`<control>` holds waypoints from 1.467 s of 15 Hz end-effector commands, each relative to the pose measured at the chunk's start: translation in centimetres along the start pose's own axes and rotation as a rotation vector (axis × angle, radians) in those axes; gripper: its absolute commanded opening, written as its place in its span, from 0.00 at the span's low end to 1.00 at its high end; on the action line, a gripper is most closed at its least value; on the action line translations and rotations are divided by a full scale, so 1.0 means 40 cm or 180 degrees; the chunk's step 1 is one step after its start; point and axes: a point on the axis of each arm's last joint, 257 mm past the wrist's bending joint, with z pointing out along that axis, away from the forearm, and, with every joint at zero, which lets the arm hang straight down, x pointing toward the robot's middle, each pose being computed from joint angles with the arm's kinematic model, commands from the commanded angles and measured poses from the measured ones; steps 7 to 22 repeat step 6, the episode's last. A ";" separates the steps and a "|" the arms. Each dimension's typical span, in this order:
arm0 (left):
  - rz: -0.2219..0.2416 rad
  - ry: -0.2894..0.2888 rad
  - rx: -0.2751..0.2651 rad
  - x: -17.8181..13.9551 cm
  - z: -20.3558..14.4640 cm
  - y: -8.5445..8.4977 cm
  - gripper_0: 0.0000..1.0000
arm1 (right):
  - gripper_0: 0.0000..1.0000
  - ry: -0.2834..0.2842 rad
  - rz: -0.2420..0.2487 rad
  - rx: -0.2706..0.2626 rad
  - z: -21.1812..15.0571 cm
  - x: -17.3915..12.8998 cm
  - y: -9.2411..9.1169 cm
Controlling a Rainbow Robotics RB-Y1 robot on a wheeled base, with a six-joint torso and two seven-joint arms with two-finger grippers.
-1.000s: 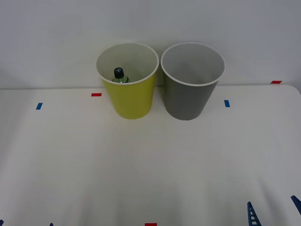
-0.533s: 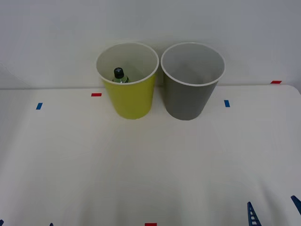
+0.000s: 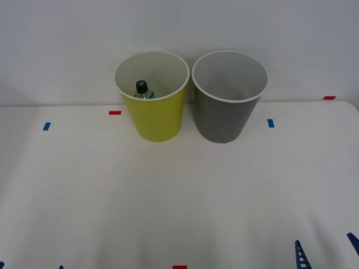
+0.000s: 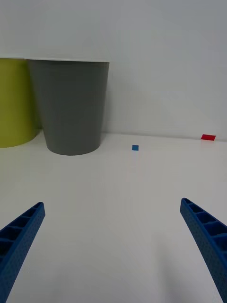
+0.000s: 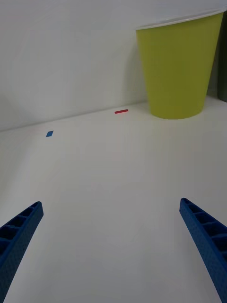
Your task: Put cans in the gray bin and PET bottles in the light green bin.
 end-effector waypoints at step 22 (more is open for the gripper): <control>0.0000 0.0000 0.0000 0.000 0.000 0.000 1.00 | 1.00 0.0000 0.0000 0.0000 0.000 0.000 0.000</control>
